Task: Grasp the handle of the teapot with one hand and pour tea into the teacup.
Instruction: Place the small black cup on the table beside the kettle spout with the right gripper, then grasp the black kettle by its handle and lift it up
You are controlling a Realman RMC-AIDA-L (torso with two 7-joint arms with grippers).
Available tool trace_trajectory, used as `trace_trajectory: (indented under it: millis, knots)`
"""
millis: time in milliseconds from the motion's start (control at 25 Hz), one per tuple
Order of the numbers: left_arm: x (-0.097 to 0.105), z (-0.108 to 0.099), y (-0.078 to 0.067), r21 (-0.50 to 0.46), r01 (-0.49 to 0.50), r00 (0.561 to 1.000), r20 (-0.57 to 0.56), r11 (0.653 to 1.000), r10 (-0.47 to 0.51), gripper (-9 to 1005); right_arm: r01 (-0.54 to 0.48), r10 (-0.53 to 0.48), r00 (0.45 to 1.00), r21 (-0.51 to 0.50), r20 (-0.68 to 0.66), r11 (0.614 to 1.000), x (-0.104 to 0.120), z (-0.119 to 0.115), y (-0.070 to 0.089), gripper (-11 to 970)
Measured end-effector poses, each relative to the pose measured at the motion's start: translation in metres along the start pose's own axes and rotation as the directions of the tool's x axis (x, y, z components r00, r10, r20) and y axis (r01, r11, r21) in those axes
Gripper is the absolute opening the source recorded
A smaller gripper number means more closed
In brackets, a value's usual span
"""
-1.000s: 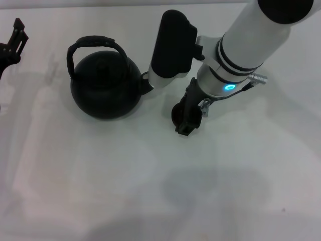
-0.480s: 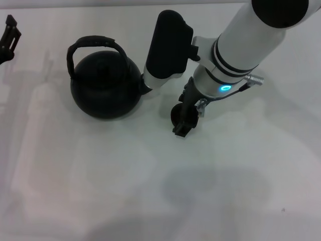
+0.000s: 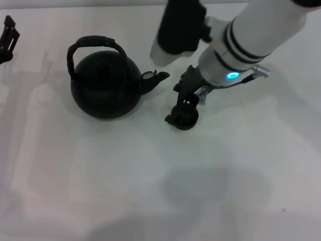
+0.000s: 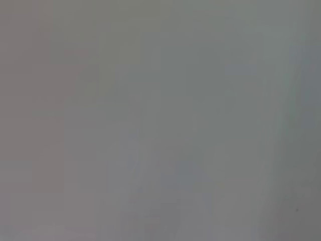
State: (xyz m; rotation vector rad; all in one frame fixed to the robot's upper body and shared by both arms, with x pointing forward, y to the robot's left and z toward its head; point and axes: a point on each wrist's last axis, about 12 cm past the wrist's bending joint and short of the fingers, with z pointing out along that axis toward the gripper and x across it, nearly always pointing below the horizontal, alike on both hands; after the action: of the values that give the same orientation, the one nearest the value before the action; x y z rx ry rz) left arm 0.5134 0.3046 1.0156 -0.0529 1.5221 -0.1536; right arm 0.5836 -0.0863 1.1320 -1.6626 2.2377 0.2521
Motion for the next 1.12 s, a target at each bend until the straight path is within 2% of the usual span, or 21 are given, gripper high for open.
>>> trace_trajectory:
  millis: [200,400,520,640,720,840,920,960,1080,1120]
  knots:
    - [0.000,-0.001,0.001,-0.003,-0.003,1.000,0.001,1.000,0.003,802,-0.063,0.063,0.997,-0.009,0.053,0.998,0.015,-0.011,-0.010,852]
    - [0.000,-0.001,0.002,-0.006,-0.006,1.000,-0.004,1.000,0.006,802,-0.173,0.174,0.979,-0.011,0.104,0.985,0.041,-0.020,-0.026,852]
    - [0.001,-0.002,0.004,-0.010,-0.013,1.000,-0.007,1.000,0.013,802,-0.260,0.258,0.951,-0.013,0.173,0.966,0.063,-0.029,-0.037,851]
    - [0.000,-0.001,0.003,-0.008,-0.035,0.999,-0.006,0.999,0.035,803,-0.352,0.342,0.891,-0.021,0.298,0.936,0.091,-0.040,-0.047,851]
    - [-0.001,0.002,0.002,-0.002,-0.071,0.997,-0.003,0.997,0.071,803,-0.414,0.392,0.826,-0.034,0.405,0.909,0.110,-0.048,-0.054,850]
    - [-0.002,0.005,-0.001,0.006,-0.133,0.991,0.003,0.991,0.133,804,-0.525,0.460,0.674,-0.063,0.578,0.849,0.146,-0.060,-0.065,849]
    - [-0.002,0.007,-0.004,0.016,-0.170,0.985,0.005,0.985,0.170,804,-0.599,0.487,0.541,-0.092,0.685,0.795,0.172,-0.065,-0.071,848]
    - [-0.001,0.007,-0.006,0.021,-0.184,0.983,0.007,0.983,0.184,804,-0.641,0.499,0.454,-0.119,0.738,0.758,0.188,-0.065,-0.074,848]
    - [-0.001,0.007,-0.011,0.026,-0.190,0.982,0.011,0.981,0.190,805,-0.743,0.459,0.220,-0.156,0.861,0.650,0.234,-0.059,-0.073,847]
    - [-0.001,0.007,-0.013,0.006,-0.179,0.984,0.021,0.984,0.179,807,-0.754,0.446,0.208,-0.148,0.871,0.640,0.240,-0.056,-0.071,846]
